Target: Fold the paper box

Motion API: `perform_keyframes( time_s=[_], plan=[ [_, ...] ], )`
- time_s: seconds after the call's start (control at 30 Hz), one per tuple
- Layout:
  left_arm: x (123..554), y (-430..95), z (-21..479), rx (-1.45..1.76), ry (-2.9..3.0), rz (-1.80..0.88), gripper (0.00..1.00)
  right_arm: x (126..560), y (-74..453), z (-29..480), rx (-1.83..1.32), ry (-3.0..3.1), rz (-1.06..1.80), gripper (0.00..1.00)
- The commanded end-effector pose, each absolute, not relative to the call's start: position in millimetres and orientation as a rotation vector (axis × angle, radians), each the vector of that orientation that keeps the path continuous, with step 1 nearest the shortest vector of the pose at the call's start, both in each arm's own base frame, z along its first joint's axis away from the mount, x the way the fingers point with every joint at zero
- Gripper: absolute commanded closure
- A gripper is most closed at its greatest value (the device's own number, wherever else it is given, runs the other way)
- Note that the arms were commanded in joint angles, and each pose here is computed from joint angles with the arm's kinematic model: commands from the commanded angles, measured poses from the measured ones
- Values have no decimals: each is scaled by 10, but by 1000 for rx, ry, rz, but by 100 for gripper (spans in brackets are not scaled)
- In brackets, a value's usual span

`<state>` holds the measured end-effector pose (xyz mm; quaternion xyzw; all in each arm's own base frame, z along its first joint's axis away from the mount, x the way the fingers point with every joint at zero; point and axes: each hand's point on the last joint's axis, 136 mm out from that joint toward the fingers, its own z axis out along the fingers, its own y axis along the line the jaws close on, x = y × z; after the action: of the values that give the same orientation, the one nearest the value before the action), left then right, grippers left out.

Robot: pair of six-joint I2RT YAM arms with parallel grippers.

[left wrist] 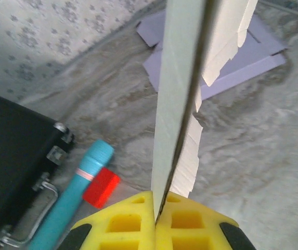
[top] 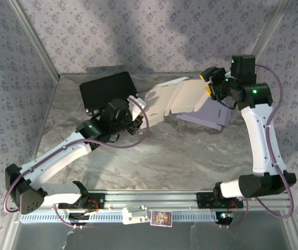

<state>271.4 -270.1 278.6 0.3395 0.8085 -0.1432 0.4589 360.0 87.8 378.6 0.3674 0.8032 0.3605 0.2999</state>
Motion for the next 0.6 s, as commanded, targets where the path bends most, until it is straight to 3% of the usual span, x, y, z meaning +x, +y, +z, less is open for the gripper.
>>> perform_keyframes(
  time_s=[0.0,0.27,0.43,0.57],
  plan=[
    [2432,-2591,2684,826,2213,-456,100,3544,629,3730,1028,2101,763,41],
    [2334,-2489,2448,878,2459,-400,100,3326,727,3696,1093,2104,637,40],
    [2479,-2395,2156,905,2588,-188,100,3308,1219,3494,1123,2161,702,34],
    [2572,-2419,2073,971,2603,-73,100,3339,1565,3294,1190,2218,764,35]
  ],
)
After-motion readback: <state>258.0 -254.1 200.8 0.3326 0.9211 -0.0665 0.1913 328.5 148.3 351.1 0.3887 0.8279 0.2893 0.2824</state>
